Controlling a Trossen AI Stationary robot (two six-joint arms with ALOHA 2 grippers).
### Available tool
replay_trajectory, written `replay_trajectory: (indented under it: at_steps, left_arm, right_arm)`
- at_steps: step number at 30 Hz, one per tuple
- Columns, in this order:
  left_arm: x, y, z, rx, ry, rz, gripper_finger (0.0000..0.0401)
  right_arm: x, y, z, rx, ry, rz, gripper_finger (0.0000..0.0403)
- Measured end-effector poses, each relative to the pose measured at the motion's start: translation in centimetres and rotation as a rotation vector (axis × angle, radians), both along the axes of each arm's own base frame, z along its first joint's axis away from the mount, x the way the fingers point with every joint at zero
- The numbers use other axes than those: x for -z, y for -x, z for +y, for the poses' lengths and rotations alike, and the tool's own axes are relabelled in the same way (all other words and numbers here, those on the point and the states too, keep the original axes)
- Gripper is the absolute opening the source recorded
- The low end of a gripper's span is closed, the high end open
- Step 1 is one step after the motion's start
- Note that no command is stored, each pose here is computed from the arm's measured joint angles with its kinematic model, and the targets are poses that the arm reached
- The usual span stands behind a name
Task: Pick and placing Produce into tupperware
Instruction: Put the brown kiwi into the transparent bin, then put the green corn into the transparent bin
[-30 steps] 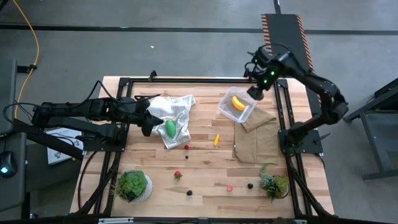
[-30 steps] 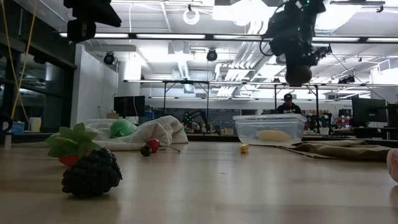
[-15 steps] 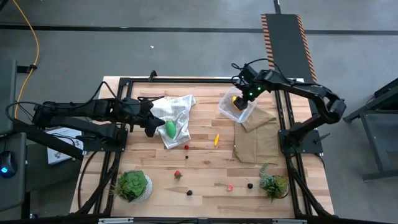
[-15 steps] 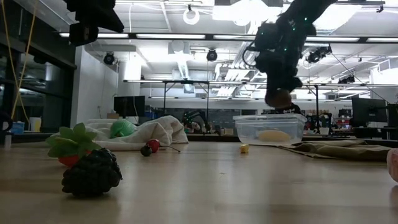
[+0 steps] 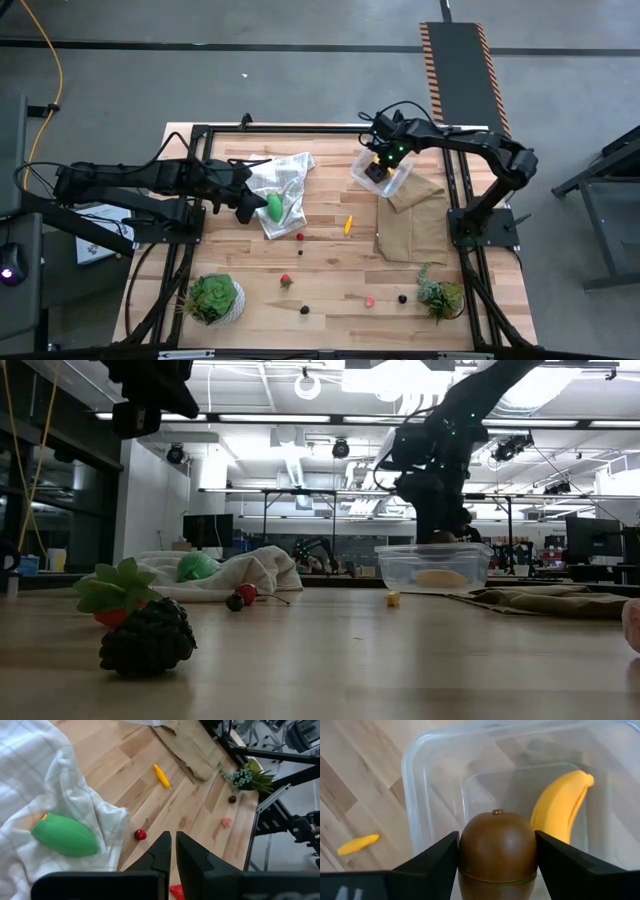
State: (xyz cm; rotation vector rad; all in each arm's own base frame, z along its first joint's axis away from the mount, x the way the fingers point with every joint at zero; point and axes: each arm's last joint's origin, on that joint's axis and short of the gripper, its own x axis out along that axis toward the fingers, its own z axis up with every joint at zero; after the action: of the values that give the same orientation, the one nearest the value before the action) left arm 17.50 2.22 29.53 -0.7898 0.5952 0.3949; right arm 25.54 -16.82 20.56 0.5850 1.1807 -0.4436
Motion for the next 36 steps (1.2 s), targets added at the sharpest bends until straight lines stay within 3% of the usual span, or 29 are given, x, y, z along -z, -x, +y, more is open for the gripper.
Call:
replay_trajectory:
  at_steps: [17, 23, 32, 36]
  left_arm:
    - [0.0, 0.1, 0.0, 0.012, -0.014, 0.007, 0.0017]
    - [0.5, 0.4, -0.2, 0.09, -0.003, 0.063, 0.0017]
    - [0.9, 0.9, -0.3, 0.093, 0.016, 0.131, 0.0017]
    - [0.9, 0.9, -0.2, 0.004, 0.068, 0.127, 0.0017]
  right_arm:
    - [0.0, -0.2, 0.0, -0.014, 0.026, -0.005, 0.0278]
    - [-0.4, 0.2, 0.1, -0.022, 0.019, 0.011, 0.0279]
    - [-6.6, -0.1, -0.2, 0.024, 0.116, -0.179, 0.0279]
    - [-9.8, -0.7, 0.1, -0.013, 0.1, -0.349, 0.0279]
